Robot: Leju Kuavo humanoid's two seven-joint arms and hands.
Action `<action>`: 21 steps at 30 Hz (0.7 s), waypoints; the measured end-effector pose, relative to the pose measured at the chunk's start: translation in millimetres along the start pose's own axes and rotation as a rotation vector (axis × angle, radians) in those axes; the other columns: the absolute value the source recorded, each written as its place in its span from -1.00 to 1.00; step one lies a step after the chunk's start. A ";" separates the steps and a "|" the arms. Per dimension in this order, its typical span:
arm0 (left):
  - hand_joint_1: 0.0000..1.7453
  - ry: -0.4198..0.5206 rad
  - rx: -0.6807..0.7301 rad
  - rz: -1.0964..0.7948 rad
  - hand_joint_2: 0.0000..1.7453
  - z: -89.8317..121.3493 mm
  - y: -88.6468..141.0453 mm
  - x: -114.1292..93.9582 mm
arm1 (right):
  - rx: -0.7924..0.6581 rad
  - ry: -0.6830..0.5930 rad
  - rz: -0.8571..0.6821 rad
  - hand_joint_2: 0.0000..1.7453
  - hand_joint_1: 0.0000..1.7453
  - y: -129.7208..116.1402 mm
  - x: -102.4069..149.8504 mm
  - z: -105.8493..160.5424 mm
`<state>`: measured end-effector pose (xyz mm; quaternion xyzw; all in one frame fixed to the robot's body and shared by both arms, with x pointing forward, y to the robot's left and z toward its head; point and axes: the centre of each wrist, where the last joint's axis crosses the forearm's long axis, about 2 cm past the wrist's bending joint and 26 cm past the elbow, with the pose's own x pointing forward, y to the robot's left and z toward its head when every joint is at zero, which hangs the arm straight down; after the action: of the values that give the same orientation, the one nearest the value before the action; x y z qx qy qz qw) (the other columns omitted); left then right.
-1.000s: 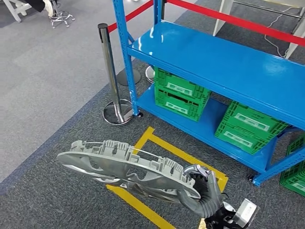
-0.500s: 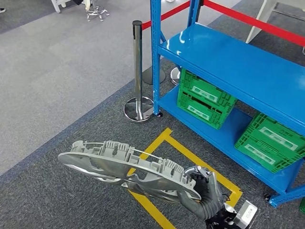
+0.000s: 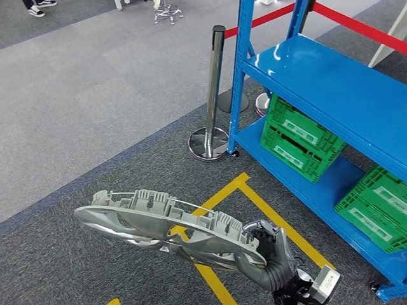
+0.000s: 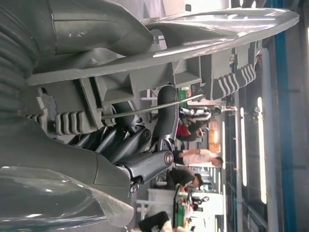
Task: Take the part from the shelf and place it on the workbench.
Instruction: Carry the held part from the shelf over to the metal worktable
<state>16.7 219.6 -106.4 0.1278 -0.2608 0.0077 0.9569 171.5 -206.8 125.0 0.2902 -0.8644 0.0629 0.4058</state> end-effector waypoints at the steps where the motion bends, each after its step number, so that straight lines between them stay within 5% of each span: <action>1: -1.00 -0.001 0.000 0.001 1.00 -0.2 -0.1 0.5 | 0.000 0.000 0.000 1.00 1.00 0.0 0.0 0.0; 21: -1.00 -0.007 0.004 -0.014 1.00 -0.1 0.7 -0.2 | -0.009 0.004 0.003 1.00 1.00 0.4 0.8 2.2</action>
<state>16.5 220.3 -106.4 0.1315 -0.2632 0.0010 0.9557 169.4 -207.6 124.2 0.2867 -0.8644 0.0601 0.4088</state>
